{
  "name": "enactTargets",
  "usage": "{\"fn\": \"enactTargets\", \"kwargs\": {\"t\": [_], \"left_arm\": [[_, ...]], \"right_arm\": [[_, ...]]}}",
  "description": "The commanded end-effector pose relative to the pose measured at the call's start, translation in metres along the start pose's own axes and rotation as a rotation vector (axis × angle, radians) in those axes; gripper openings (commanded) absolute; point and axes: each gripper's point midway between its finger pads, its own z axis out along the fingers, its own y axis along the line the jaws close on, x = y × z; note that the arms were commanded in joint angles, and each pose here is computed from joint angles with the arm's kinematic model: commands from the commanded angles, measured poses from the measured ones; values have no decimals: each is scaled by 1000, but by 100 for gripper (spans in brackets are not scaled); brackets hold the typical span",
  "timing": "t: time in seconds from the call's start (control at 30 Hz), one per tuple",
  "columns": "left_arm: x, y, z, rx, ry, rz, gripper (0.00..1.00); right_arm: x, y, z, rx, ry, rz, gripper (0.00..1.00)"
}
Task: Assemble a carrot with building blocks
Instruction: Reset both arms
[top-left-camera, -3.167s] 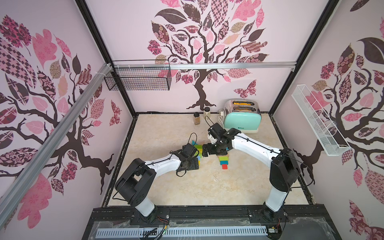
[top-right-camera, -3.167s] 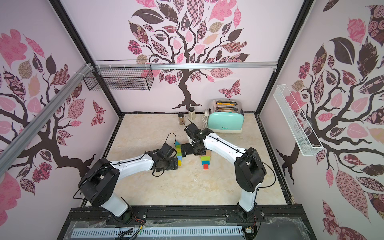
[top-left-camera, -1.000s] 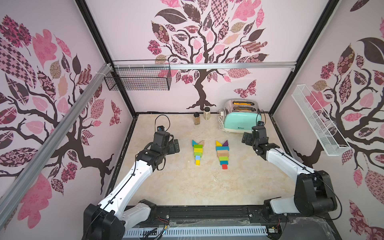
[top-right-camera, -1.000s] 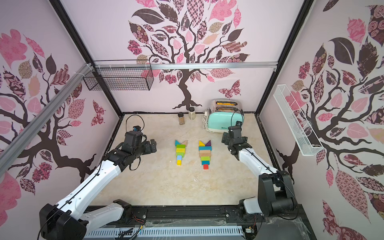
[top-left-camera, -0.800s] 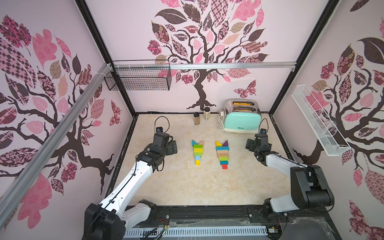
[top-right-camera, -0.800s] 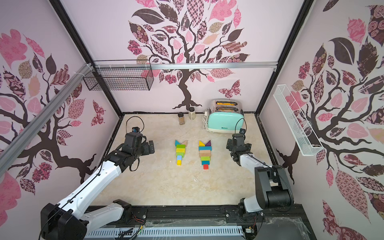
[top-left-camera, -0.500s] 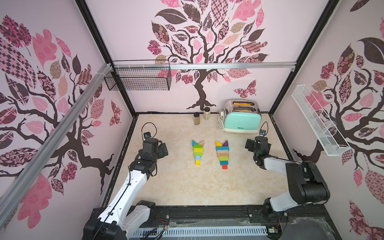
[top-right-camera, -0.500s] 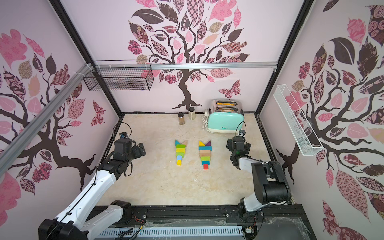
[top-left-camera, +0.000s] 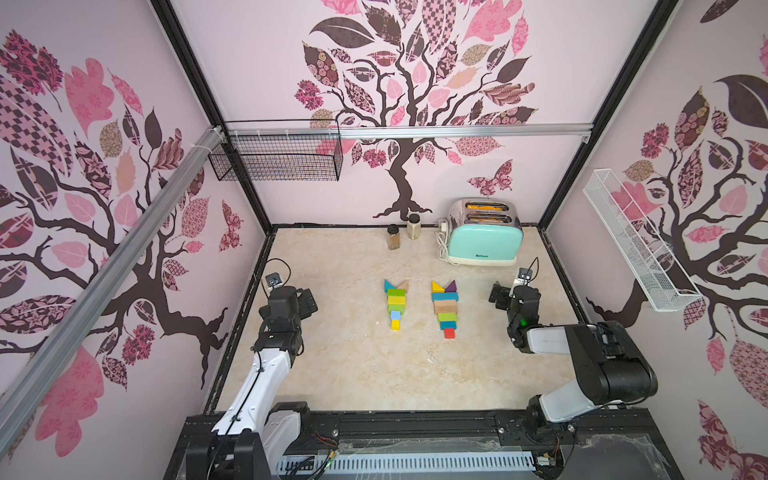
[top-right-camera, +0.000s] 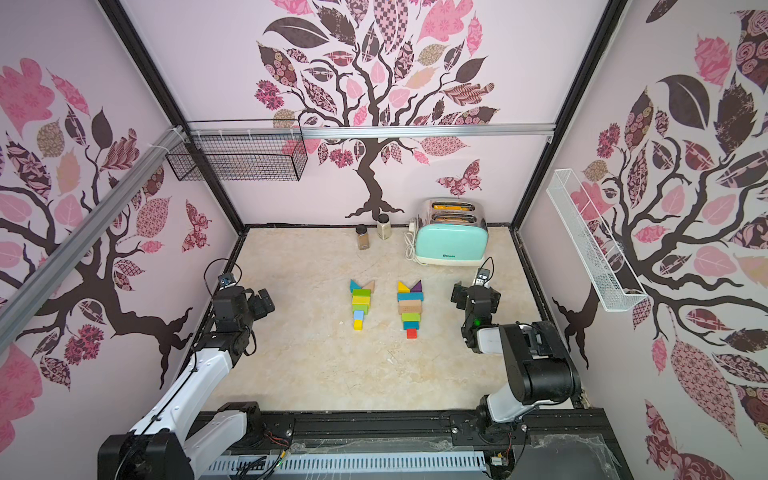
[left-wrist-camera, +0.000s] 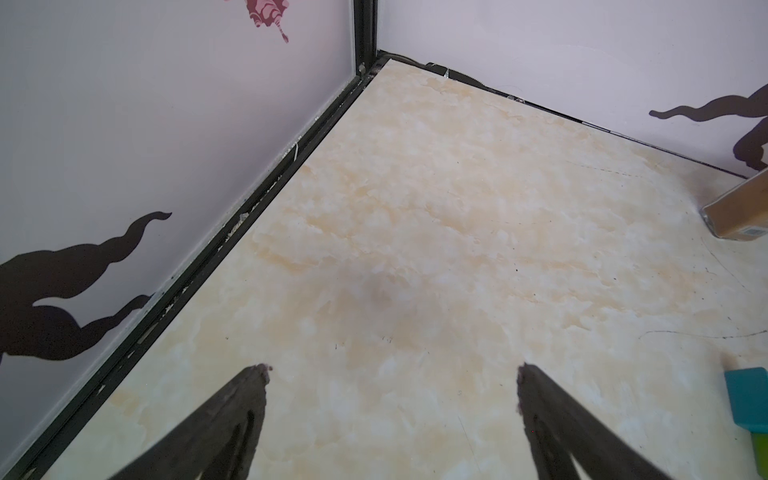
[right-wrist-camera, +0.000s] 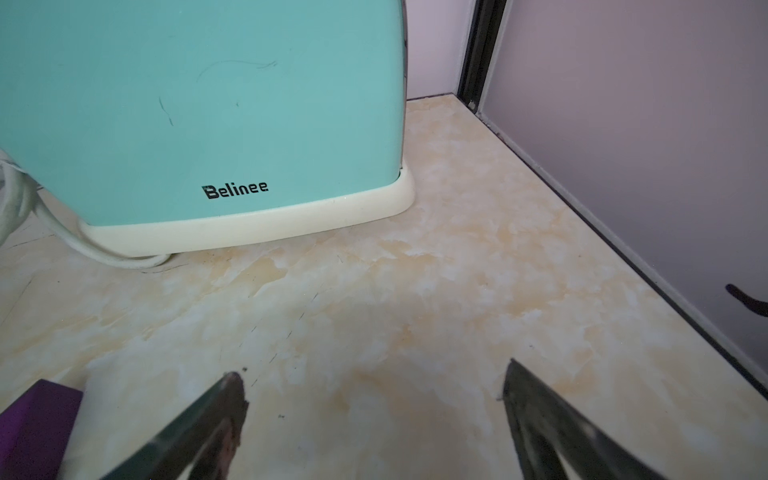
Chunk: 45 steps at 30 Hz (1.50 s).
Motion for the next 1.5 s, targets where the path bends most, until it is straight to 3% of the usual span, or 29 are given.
{"fn": "enactTargets", "kwargs": {"t": [0.0, 0.47, 0.7, 0.9, 1.2, 1.47], "left_arm": [[-15, -3, 11, 12, -95, 12, 98], [0, -11, 56, 24, -175, 15, 98], [-3, -19, 63, 48, -177, 30, 98], [-2, -13, 65, 49, -244, 13, 98], [0, -19, 71, 58, -201, 40, 98], [12, -41, 74, 167, -207, 103, 98]], "right_arm": [[-19, 4, 0, -26, -65, 16, 99], [-19, 3, 1, -25, -67, 17, 99], [-19, 4, 1, -25, -67, 17, 99], [-19, 4, 1, -25, -68, 17, 99], [-18, 3, 1, -24, -64, 16, 99], [-19, 4, 1, -26, -67, 17, 99]]}}
